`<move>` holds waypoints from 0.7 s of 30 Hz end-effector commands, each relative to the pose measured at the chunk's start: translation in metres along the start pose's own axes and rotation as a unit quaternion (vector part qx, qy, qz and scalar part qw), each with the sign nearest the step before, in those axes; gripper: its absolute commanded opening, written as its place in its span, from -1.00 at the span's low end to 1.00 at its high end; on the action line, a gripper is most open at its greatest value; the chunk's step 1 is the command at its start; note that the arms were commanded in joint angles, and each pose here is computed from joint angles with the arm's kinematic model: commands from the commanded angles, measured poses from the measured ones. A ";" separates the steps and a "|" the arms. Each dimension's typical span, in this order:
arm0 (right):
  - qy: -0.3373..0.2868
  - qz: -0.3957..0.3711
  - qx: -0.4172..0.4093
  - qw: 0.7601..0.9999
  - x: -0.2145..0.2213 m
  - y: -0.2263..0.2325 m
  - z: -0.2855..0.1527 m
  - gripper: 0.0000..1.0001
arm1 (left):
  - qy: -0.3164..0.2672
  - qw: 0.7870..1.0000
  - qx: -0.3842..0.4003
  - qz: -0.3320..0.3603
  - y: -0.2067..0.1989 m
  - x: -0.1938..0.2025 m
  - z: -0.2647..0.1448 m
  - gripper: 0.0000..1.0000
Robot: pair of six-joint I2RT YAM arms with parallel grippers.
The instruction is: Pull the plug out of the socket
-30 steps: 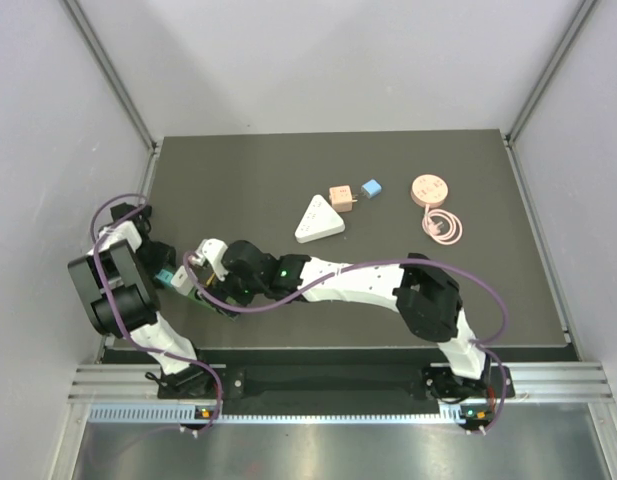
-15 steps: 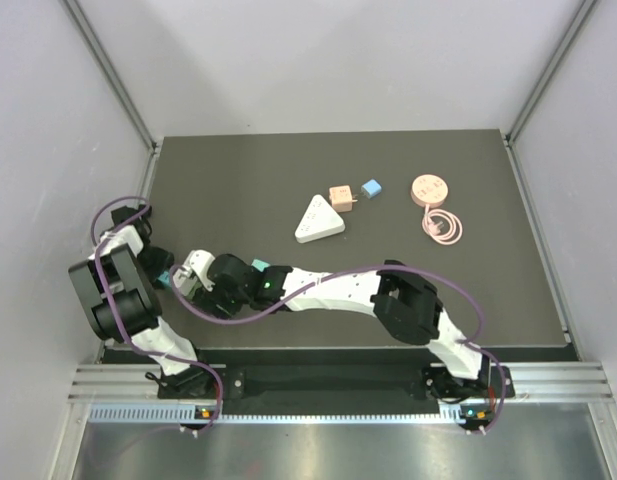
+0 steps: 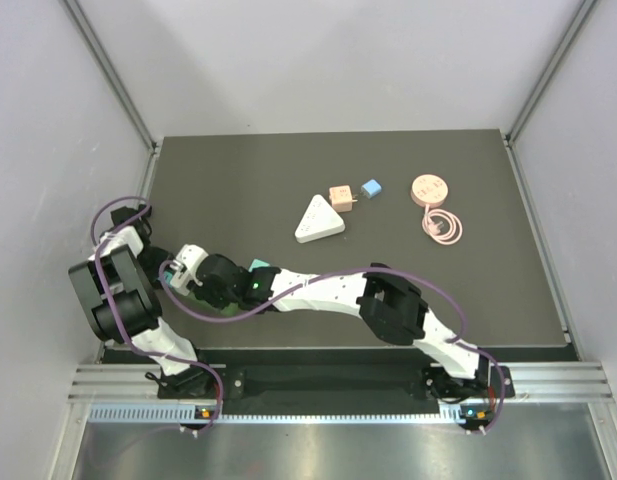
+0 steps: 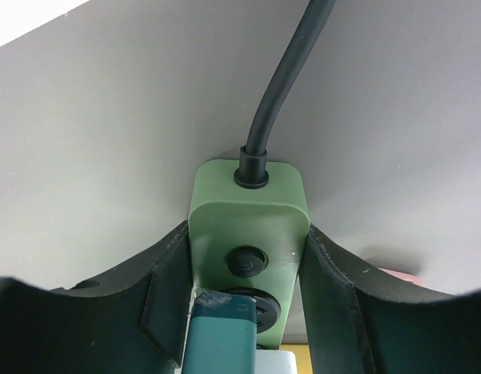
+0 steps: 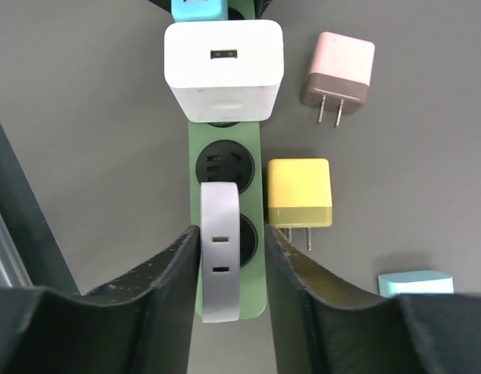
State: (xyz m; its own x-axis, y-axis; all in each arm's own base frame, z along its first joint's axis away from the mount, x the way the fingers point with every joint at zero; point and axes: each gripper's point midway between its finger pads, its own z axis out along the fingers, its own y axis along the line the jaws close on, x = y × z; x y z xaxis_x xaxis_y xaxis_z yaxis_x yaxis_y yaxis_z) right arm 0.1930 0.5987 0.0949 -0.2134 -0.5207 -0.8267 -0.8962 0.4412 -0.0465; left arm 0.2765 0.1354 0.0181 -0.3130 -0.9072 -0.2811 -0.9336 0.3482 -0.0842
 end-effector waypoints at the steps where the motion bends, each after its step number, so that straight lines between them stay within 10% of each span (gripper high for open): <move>1: -0.033 0.000 0.016 0.999 -0.024 0.002 -0.002 -0.26 | -0.007 1.000 -0.004 0.008 0.005 0.003 0.008 -1.00; 5: -0.028 -0.004 0.010 1.000 -0.015 0.010 0.001 -0.35 | -0.005 1.000 -0.004 0.006 0.005 0.005 0.009 -1.00; 9: -0.034 -0.006 0.005 0.999 -0.016 0.019 0.000 -0.97 | -0.006 1.000 -0.013 0.004 0.009 0.005 0.010 -1.00; 21: -0.173 0.121 0.090 0.973 -0.075 -0.024 -0.057 -1.00 | -0.030 0.999 -0.033 0.001 0.015 0.000 0.008 -1.00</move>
State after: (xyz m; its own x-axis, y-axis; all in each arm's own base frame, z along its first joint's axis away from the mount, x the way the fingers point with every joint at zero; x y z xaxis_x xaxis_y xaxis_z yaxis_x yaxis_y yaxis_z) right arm 0.1873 0.5923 0.0991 -0.2195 -0.3770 -0.8998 -0.8351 0.5495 -0.0264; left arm 0.2752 0.1344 0.0186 -0.3098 -0.9031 -0.2975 -0.9343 0.3472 -0.0810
